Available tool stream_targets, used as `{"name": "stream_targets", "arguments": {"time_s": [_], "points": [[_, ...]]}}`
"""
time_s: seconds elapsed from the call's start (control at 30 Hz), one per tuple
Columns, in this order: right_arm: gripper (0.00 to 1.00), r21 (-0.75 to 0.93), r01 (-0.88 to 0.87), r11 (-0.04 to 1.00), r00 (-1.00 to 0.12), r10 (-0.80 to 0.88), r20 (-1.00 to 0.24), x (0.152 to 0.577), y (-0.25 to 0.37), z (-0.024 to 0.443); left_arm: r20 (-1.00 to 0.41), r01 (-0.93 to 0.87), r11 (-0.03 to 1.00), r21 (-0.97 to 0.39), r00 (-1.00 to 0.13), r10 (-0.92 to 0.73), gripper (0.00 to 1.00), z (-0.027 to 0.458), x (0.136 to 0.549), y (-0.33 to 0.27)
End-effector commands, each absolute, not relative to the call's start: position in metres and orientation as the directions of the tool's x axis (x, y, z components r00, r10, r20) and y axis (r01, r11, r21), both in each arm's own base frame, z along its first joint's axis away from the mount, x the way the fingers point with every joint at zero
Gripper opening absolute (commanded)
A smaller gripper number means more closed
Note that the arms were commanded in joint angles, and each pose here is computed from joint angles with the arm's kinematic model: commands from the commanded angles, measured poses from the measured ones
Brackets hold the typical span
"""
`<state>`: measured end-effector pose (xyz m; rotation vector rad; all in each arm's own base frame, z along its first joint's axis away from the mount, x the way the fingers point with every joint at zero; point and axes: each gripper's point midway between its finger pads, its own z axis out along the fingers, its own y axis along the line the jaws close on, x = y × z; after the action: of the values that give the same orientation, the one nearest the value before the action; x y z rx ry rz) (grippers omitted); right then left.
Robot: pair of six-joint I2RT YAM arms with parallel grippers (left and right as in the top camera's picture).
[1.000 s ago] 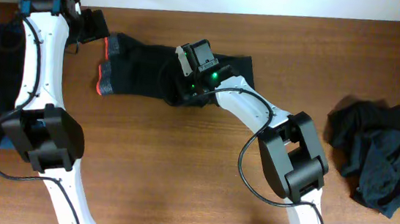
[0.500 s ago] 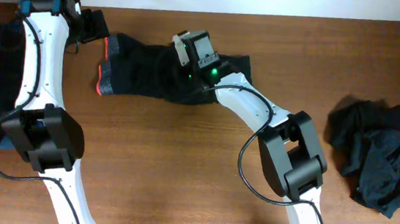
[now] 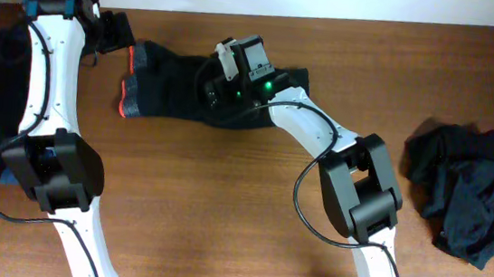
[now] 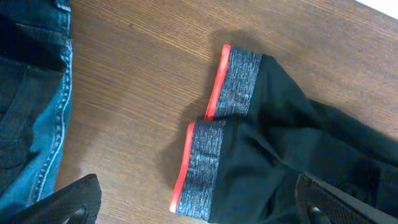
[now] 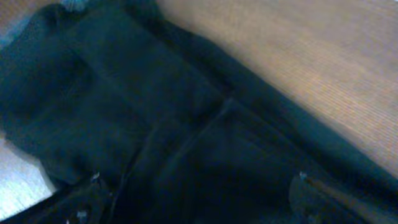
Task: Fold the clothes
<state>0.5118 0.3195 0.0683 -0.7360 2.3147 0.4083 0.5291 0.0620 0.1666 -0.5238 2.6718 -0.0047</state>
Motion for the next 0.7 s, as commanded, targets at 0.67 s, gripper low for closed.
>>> {"name": "stream_targets", "arguments": {"time_s": [0.67], "points": [[0.99,0.478,-0.218,0.851,-0.898,0.017,-0.439,0.540,0.119,0.120,-0.390,-0.342,0.935,-0.094,-0.852,-0.350,0.99,0.177,0.522,0.046]]}}
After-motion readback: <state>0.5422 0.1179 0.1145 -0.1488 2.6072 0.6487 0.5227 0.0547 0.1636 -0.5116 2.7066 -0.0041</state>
